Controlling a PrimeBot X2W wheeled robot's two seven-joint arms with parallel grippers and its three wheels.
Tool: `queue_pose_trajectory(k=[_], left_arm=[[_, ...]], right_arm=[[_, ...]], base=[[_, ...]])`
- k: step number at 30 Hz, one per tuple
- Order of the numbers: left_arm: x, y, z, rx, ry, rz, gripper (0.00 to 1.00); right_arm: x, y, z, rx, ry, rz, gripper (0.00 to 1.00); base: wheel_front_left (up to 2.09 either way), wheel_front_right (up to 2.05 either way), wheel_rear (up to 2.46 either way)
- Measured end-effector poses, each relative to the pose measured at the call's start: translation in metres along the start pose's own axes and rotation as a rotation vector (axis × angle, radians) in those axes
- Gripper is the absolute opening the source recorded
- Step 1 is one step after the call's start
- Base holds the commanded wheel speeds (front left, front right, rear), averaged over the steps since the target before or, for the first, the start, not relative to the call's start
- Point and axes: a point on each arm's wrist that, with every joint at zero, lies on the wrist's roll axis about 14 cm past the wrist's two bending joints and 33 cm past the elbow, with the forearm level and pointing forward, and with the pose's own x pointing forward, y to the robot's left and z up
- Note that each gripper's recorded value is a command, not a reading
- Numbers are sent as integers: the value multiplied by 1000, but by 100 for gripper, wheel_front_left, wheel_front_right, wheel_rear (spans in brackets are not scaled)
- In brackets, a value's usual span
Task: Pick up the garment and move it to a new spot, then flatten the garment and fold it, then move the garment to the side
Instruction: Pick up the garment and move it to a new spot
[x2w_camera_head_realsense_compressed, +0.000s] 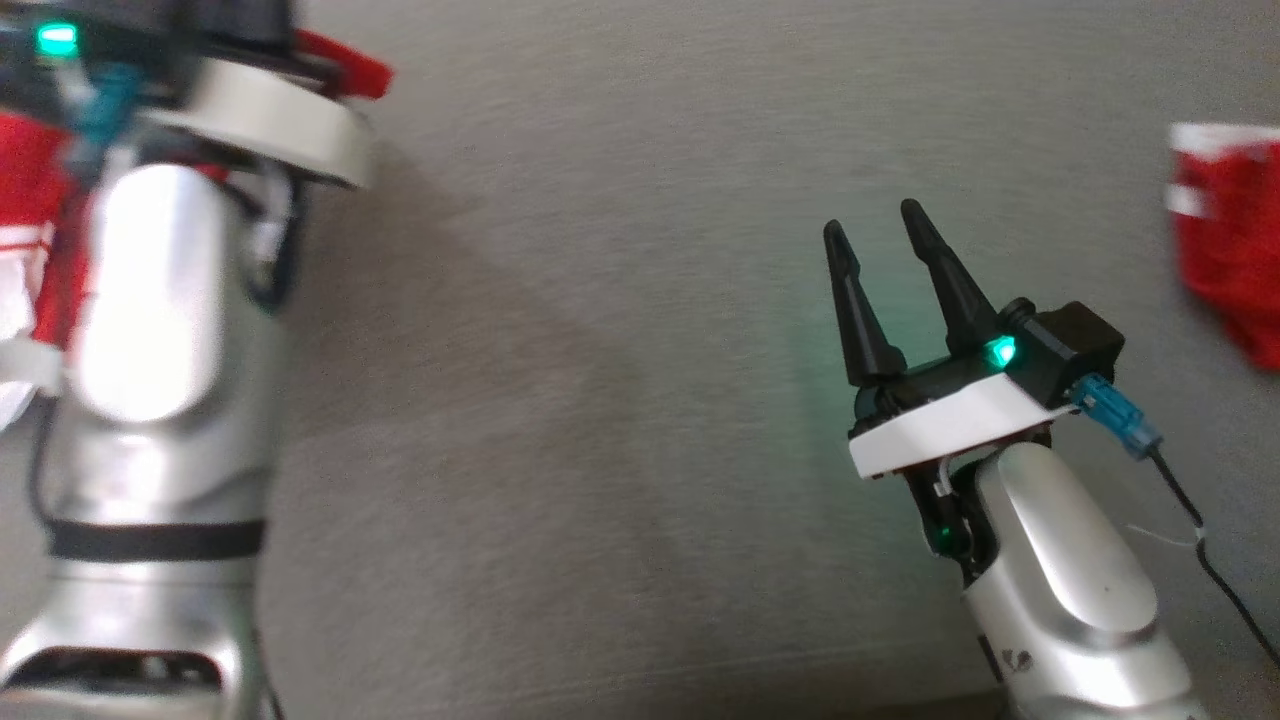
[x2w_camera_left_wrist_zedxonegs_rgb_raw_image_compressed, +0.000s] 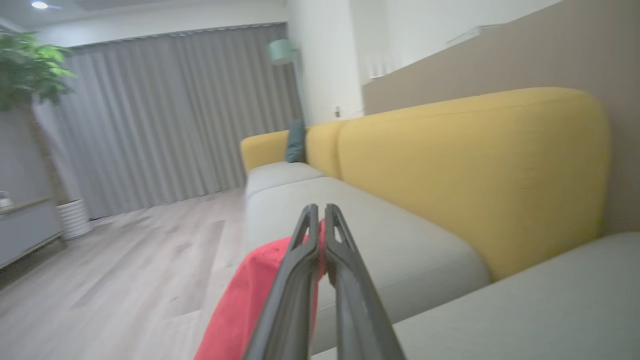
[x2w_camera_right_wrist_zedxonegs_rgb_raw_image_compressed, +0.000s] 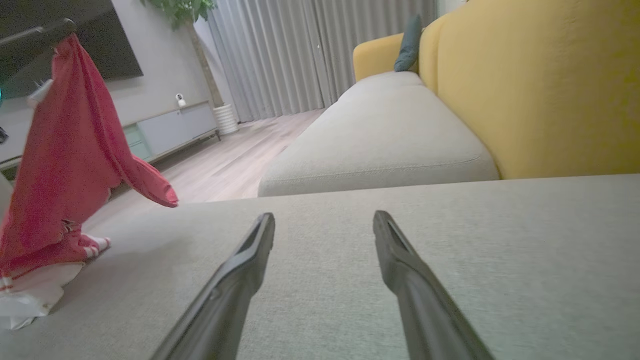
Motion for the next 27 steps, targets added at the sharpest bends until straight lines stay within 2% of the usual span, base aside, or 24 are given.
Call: queue_pose_trajectory(k=[7, 15, 18, 19, 20, 24, 27], left_arm=[[22, -143, 12, -158, -36, -308, 0], [8, -276, 33, -340, -56, -610, 0], [-4, -309, 36, -392, -42, -675, 0], [-7, -317, 29, -407, -18, -681, 16], [-9, -317, 22, -402, 2, -674, 100], [-13, -294, -6, -384, 77, -585, 100], [-23, -263, -34, -379, 156, -478, 100]], right_arm=[[-40, -42, 30, -6, -63, -142, 100], [-90, -86, 50, -25, -101, -311, 100], [-102, -98, 52, -35, -99, -357, 100], [-105, -102, 50, -35, -92, -374, 100], [-105, -103, 48, -32, -88, -375, 100], [-95, -96, 39, -15, -71, -349, 100], [-81, -87, 34, -10, -63, -307, 100]], base=[[0, 0, 0], [0, 0, 0], [0, 0, 0], [0, 0, 0], [0, 0, 0], [0, 0, 0], [0, 0, 0]])
